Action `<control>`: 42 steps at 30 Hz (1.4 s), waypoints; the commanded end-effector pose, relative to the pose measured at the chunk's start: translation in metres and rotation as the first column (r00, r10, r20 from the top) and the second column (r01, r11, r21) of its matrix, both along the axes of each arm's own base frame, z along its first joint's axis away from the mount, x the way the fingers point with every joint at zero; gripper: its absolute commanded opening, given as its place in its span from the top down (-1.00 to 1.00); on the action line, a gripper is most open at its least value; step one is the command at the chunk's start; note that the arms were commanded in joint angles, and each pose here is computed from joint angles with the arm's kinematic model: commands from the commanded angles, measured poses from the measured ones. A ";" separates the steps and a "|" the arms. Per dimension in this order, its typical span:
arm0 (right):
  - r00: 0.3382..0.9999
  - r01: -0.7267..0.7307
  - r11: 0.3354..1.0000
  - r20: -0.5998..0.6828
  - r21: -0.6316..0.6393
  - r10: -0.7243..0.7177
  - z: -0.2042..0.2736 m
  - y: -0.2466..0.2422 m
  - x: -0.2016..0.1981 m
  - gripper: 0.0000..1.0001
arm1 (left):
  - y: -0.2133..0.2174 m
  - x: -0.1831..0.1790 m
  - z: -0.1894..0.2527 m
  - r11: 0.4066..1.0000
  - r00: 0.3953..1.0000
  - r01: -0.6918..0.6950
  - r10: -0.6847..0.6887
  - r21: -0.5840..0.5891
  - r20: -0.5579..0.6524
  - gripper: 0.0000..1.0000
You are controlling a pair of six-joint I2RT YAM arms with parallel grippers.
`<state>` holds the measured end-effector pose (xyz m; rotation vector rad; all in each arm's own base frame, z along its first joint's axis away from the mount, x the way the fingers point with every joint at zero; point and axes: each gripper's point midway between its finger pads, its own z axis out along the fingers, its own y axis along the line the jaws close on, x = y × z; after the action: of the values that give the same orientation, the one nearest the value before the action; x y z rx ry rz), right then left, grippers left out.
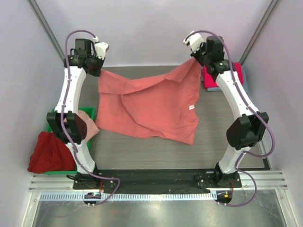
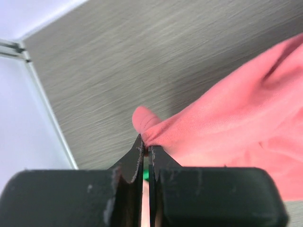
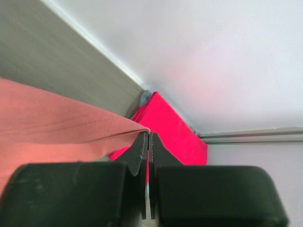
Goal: Fold and stack the t-shirts
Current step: Flatten the tshirt out
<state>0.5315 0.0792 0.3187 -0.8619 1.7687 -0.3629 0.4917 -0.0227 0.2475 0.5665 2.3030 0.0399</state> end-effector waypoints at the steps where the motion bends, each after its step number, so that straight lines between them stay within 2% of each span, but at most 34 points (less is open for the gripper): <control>1: 0.975 0.036 0.990 0.214 0.135 -0.065 0.097 -0.010 -0.015 0.98 | 0.011 -0.015 0.033 0.999 0.998 -0.009 0.007 0.051 0.058 1.00; 4: 0.981 0.020 0.994 0.191 0.107 -0.041 0.087 -0.010 -0.021 0.97 | 0.005 -0.023 0.029 0.999 0.999 0.019 -0.020 0.026 0.045 0.99; 10: 0.998 0.005 1.000 0.056 0.015 -0.006 0.021 -0.013 -0.033 0.97 | -0.030 -0.023 -0.038 0.991 0.984 0.121 -0.126 -0.048 -0.128 1.00; 11: 0.999 0.000 1.000 0.042 0.005 0.000 0.014 -0.013 -0.033 0.98 | -0.034 -0.012 -0.062 0.991 0.976 0.122 -0.130 -0.052 -0.176 1.00; 13: 1.000 -0.008 1.000 -0.007 -0.016 0.008 -0.010 -0.012 -0.032 0.98 | -0.043 0.004 -0.069 0.990 0.973 0.123 -0.135 -0.073 -0.186 1.00; 15: 0.999 -0.008 1.000 -0.041 -0.021 0.007 -0.027 -0.011 -0.028 0.98 | -0.048 0.022 -0.103 0.991 0.963 0.099 -0.118 -0.089 -0.242 1.00; 17: 0.998 -0.008 1.000 -0.056 -0.023 0.007 -0.034 -0.011 -0.024 0.97 | -0.050 0.042 -0.097 0.992 0.974 0.074 -0.093 -0.100 -0.208 1.00; 19: 0.997 -0.005 1.000 -0.076 -0.025 0.003 -0.045 -0.011 -0.016 0.97 | -0.048 0.056 -0.113 0.997 0.978 0.058 -0.067 -0.051 -0.198 0.99; 20: 0.996 -0.006 1.000 -0.085 -0.027 0.004 -0.049 -0.009 -0.014 0.98 | -0.044 0.059 -0.118 0.999 0.979 0.049 -0.051 -0.015 -0.195 0.63; 21: 0.997 -0.002 1.000 -0.082 -0.019 0.001 -0.048 -0.008 -0.011 0.98 | -0.044 0.060 -0.118 0.999 0.981 0.036 -0.032 0.014 -0.189 0.44; 23: 0.996 0.002 1.000 -0.092 -0.012 -0.003 -0.054 -0.007 -0.005 0.98 | -0.034 0.053 -0.120 0.999 0.979 -0.028 0.035 0.038 -0.200 0.23; 24: 0.996 0.007 1.000 -0.089 0.000 -0.007 -0.051 -0.007 -0.004 0.98 | -0.031 0.047 -0.101 0.999 0.984 -0.041 0.045 0.026 -0.174 0.23; 25: 0.995 0.009 1.000 -0.095 0.003 -0.009 -0.054 -0.006 -0.004 0.97 | -0.032 0.031 -0.117 1.000 0.973 -0.029 0.029 0.001 -0.230 0.24; 30: 0.991 -0.023 0.999 -0.127 0.027 0.026 -0.067 0.001 -0.009 0.98 | -0.033 -0.013 -0.134 0.992 0.939 -0.053 0.010 -0.117 -0.344 0.30; 34: 0.990 -0.025 1.000 -0.140 0.018 0.027 -0.073 0.000 -0.013 0.97 | -0.036 -0.015 -0.153 0.987 0.915 -0.072 0.009 -0.141 -0.402 0.38; 42: 0.989 -0.026 1.000 -0.148 0.002 0.026 -0.076 -0.003 -0.019 0.97 | -0.033 -0.006 -0.177 0.990 0.898 -0.076 0.016 -0.120 -0.440 0.37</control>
<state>0.5155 0.0757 0.2133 -0.9572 1.9619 -0.2790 0.4810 -0.0519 0.0688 0.4913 2.7395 -0.2140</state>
